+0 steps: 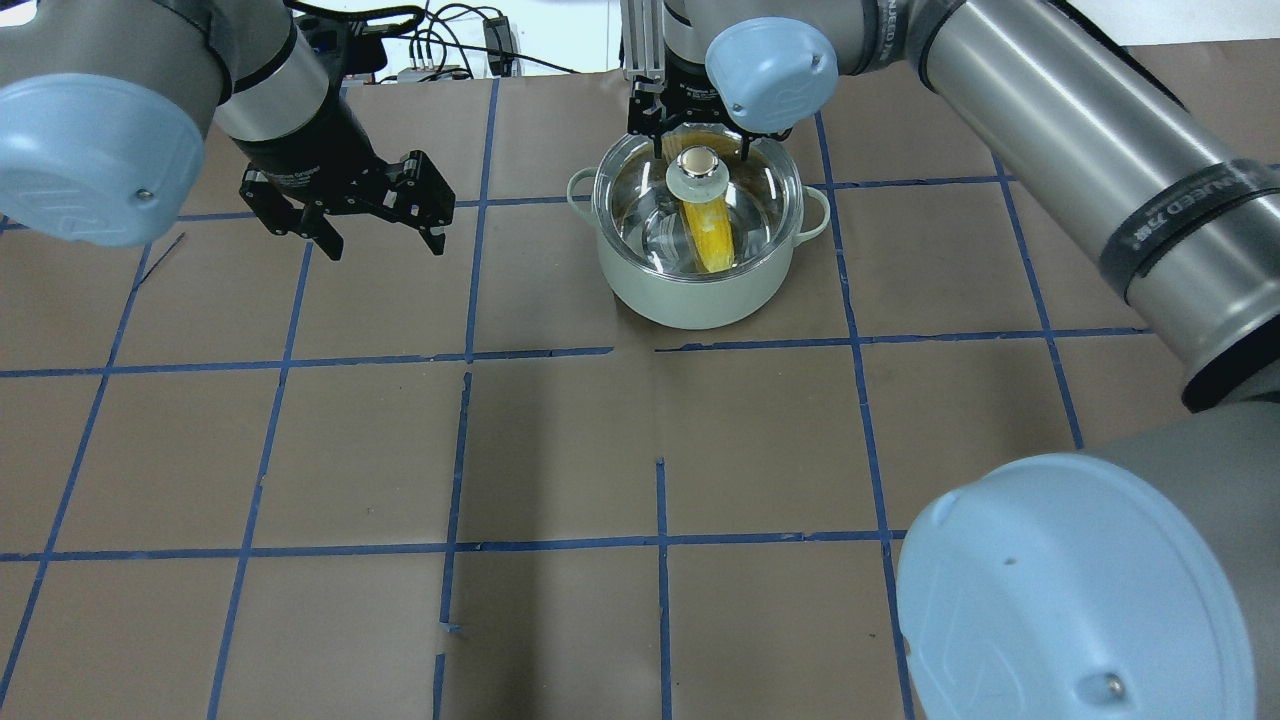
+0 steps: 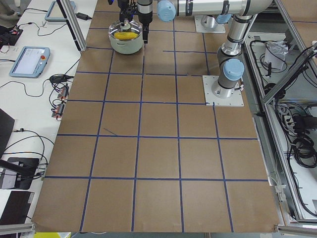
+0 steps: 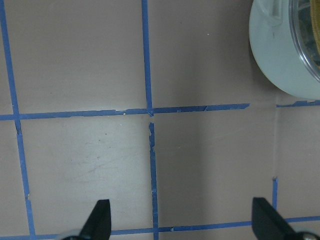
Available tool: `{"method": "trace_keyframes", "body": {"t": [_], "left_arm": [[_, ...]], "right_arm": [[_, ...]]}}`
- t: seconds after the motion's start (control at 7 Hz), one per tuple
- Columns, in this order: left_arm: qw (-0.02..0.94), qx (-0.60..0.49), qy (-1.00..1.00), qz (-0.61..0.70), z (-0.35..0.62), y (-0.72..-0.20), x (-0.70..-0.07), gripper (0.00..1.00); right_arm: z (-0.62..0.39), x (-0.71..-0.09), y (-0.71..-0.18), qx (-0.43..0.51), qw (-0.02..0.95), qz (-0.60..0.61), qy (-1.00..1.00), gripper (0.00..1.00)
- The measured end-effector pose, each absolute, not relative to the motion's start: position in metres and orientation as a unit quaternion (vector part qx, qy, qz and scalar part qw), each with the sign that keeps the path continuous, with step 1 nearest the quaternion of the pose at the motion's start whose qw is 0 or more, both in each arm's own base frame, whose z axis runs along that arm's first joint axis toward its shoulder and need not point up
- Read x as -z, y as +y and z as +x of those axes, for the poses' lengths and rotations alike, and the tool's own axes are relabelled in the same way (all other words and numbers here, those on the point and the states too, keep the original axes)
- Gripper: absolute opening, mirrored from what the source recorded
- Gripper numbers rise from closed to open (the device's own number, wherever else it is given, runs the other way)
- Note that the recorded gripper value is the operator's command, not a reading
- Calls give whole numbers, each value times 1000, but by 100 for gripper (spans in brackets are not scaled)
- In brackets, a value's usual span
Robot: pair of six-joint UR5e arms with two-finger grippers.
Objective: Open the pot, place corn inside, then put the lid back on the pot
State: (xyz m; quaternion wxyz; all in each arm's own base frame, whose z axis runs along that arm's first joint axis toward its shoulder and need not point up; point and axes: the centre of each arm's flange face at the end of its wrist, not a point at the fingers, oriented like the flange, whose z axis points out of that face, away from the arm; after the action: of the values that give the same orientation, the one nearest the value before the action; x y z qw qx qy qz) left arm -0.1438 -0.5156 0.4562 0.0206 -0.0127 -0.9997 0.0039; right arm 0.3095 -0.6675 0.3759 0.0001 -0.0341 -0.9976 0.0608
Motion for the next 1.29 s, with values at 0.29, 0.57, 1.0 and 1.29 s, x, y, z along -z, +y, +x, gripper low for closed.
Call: {"method": "trace_keyframes", "body": {"t": [0.29, 0.57, 1.0, 1.29], "left_arm": [[0, -6, -1000, -13, -140, -509, -460, 100], [-4, -2, -1000, -10, -139, -486, -454, 100], [-4, -12, -1000, 2, -126, -478, -458, 100], [-3, -15, -1000, 14, -118, -487, -467, 100]], "right_arm": [[262, -418, -653, -26, 14, 13, -999, 100], [199, -461, -615, 24, 20, 59, -998, 100], [160, -486, -542, 44, 15, 74, -996, 100], [157, -485, -531, 34, 8, 72, -997, 100]]}}
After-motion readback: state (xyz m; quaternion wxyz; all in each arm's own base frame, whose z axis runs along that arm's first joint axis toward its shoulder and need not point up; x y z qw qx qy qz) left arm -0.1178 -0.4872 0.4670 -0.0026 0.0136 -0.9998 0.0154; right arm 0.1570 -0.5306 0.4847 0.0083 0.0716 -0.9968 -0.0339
